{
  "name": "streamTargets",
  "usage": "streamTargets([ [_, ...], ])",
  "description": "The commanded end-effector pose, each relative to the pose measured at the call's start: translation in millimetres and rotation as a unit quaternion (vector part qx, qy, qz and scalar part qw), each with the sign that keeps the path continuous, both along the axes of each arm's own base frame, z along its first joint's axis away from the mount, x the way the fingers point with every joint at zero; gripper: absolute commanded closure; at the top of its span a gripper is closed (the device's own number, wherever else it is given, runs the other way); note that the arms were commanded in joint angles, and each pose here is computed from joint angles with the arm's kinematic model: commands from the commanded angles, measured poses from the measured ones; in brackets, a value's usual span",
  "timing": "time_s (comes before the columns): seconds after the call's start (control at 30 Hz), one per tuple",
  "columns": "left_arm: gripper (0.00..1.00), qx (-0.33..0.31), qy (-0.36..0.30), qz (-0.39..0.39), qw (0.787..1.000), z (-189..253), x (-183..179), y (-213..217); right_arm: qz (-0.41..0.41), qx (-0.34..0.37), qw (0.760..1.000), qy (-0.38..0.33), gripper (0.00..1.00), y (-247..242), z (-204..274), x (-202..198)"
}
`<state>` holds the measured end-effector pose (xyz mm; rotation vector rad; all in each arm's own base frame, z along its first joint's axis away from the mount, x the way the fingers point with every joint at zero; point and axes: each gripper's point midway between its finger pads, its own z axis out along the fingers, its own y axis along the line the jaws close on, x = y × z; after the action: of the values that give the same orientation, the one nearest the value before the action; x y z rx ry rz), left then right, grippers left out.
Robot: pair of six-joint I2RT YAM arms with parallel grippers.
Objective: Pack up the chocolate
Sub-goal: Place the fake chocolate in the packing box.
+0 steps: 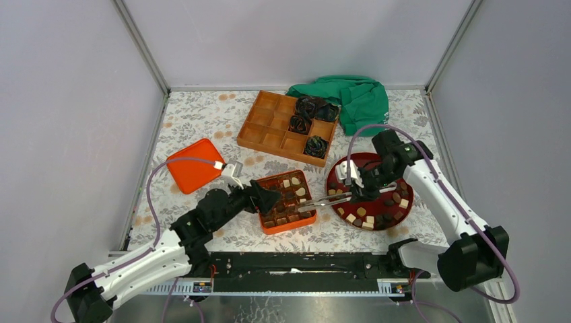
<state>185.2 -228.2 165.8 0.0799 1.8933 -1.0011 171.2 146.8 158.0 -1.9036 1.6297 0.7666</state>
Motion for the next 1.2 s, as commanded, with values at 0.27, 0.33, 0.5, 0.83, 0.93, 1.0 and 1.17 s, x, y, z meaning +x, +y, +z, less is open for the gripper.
streamTargets([
  [0.27, 0.10, 0.020, 0.021, 0.063, 0.998, -6, 15, 15, 0.043, -0.033, 0.998, -0.014, 0.99, 26, -7, 12],
  [0.33, 0.10, 0.021, 0.022, 0.065, 0.997, -7, 15, 16, 0.044, -0.036, 0.998, -0.012, 0.98, 29, -10, 13],
  [0.5, 0.10, 0.023, 0.022, 0.066, 0.997, -8, 15, 16, 0.043, -0.047, 0.998, -0.006, 0.94, 35, -14, 16],
  [0.83, 0.10, 0.021, 0.023, 0.067, 0.997, -8, 15, 17, 0.032, -0.065, 0.997, 0.003, 0.81, 39, -22, 21],
  [0.93, 0.10, 0.021, 0.023, 0.067, 0.997, -9, 14, 17, 0.029, -0.065, 0.997, 0.006, 0.74, 40, -21, 21],
  [1.0, 0.10, 0.019, 0.023, 0.067, 0.997, -8, 14, 17, 0.029, -0.064, 0.998, 0.007, 0.70, 41, -21, 21],
  [1.17, 0.10, 0.019, 0.024, 0.066, 0.997, -7, 14, 17, 0.026, -0.055, 0.998, 0.015, 0.62, 43, -18, 18],
])
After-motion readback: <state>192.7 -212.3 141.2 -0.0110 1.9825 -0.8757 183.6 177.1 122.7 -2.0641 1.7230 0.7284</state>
